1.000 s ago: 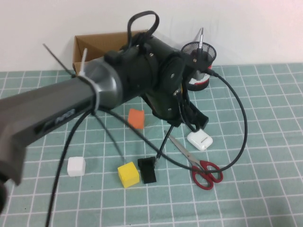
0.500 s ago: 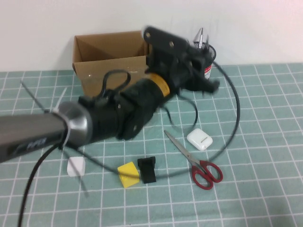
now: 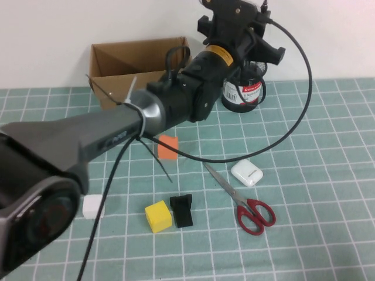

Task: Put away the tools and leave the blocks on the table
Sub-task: Place the long Screwdriver into the round holder, then pick up the scissors from the table

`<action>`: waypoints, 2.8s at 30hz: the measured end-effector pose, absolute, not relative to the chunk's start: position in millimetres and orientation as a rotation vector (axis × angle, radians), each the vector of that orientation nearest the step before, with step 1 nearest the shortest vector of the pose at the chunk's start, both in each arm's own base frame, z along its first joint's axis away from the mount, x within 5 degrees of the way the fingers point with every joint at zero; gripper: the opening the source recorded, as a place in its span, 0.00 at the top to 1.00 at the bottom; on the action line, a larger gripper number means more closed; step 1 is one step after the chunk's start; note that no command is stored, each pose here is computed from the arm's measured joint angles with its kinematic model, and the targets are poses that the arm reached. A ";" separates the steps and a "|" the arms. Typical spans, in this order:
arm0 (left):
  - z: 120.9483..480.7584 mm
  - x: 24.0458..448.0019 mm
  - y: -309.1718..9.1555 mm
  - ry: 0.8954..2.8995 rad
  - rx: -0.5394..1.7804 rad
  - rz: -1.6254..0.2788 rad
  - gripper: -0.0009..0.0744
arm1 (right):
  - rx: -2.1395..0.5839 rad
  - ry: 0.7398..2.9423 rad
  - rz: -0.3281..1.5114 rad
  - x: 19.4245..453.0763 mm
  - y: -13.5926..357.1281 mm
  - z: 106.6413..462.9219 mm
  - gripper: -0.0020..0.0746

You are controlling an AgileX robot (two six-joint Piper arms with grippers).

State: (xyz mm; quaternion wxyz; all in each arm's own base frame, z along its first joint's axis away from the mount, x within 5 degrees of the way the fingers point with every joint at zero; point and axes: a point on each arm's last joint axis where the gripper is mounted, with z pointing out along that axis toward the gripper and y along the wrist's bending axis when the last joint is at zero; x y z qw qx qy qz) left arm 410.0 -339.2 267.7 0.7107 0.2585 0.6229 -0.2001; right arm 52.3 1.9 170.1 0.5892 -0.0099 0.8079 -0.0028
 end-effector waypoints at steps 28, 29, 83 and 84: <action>223.8 428.3 -341.9 1.623 0.588 -0.358 0.61 | -0.023 1.881 -0.007 52.3 1.9 170.1 0.98; 228.1 427.4 -341.3 1.626 0.583 -0.366 0.57 | -0.023 1.881 -0.007 52.3 1.9 170.1 0.98; 337.7 108.3 -61.9 1.774 0.648 -0.242 0.99 | -0.023 1.881 -0.007 52.3 1.9 170.1 0.98; 330.8 104.1 -54.0 1.755 0.603 -0.213 0.99 | -0.023 1.881 -0.007 52.3 1.9 170.1 0.98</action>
